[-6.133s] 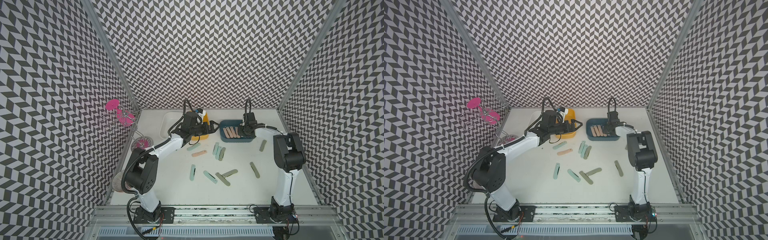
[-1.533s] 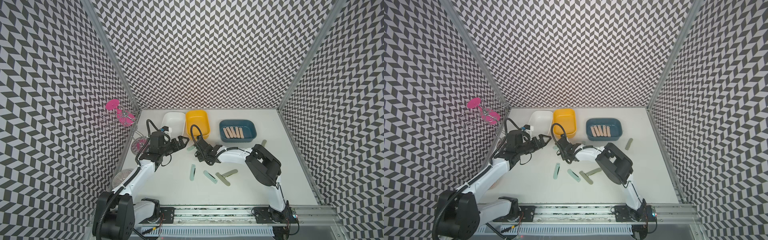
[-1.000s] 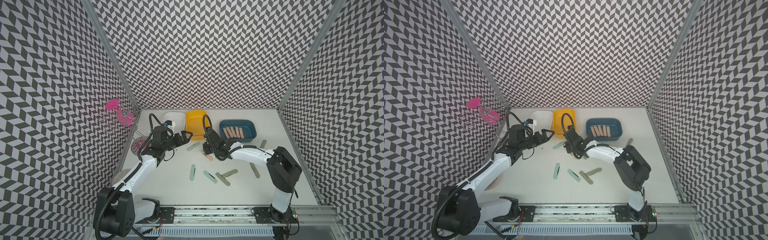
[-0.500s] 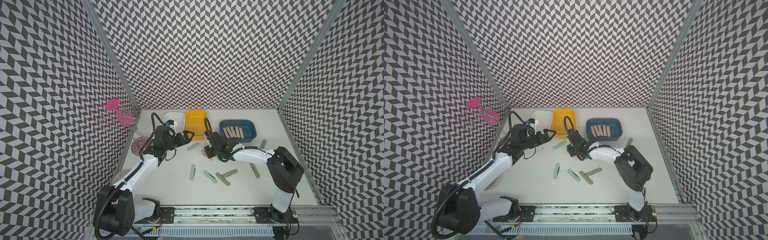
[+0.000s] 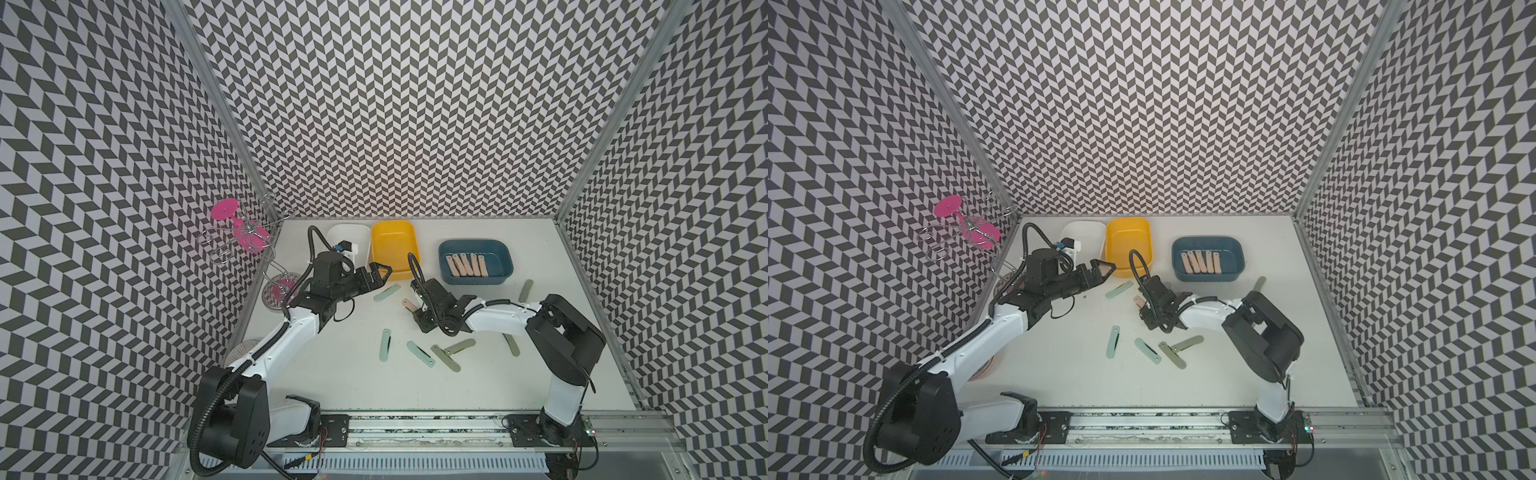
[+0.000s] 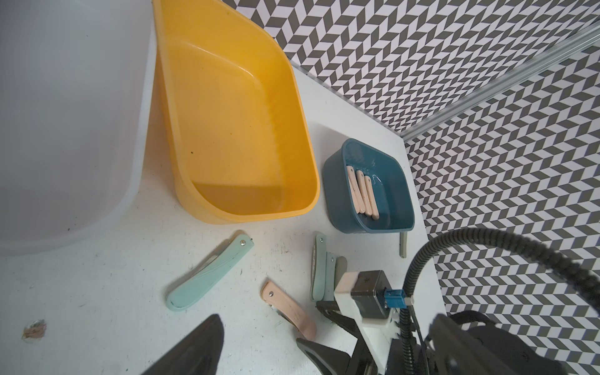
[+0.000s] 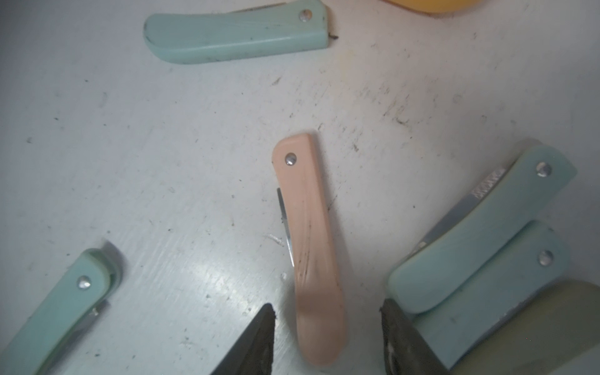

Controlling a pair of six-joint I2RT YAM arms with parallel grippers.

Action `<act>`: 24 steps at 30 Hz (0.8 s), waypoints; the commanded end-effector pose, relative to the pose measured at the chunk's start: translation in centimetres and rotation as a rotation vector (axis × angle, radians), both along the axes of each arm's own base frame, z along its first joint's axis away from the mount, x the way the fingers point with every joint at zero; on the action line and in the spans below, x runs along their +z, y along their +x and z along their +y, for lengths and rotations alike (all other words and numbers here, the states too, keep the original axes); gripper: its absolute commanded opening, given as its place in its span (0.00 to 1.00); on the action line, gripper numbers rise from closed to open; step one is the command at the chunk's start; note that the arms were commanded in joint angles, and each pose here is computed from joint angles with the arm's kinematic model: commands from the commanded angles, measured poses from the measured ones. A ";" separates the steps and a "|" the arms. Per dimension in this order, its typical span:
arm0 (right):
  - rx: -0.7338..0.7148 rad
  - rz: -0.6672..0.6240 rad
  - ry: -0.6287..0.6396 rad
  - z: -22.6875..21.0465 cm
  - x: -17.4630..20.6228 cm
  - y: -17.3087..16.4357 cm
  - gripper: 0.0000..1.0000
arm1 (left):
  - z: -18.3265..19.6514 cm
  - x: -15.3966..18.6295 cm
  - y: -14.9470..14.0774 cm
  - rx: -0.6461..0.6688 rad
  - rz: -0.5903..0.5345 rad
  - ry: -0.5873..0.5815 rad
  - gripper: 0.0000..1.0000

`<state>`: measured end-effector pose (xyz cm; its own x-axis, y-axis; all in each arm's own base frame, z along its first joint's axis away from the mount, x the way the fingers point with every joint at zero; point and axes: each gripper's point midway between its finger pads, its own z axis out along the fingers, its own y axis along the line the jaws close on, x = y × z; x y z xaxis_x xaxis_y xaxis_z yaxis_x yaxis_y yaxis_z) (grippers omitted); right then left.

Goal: Place the fruit knives into the storage box by color
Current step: Pick up the fruit knife from the center of the board.

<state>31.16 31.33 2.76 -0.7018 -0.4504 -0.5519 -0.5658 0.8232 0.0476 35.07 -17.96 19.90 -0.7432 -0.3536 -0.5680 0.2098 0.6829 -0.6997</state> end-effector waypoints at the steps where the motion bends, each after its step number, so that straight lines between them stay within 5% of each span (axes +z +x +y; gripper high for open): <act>1: 0.027 -0.019 0.010 1.1 -0.4 0.2 0.51 | -0.2 1.6 0.8 0.012 -0.039 -0.010 1.00; 6: 0.031 -0.007 -0.016 1.3 -1.5 0.1 0.49 | -0.4 1.6 0.9 0.010 -0.039 -0.010 1.00; 14: 0.017 -0.006 -0.055 0.7 -2.3 -0.2 0.30 | -0.5 1.6 0.9 0.011 -0.040 -0.010 1.00; 24: 0.015 -0.031 0.032 1.8 0.9 -0.2 0.18 | -1.0 2.1 0.9 0.003 -0.049 -0.016 1.00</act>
<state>31.69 32.77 2.80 -0.6754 -0.4514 -0.5831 -0.5722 0.8196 0.0282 34.97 -18.58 19.67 -0.7510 -0.3509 -0.5593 0.2040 0.6824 -0.7019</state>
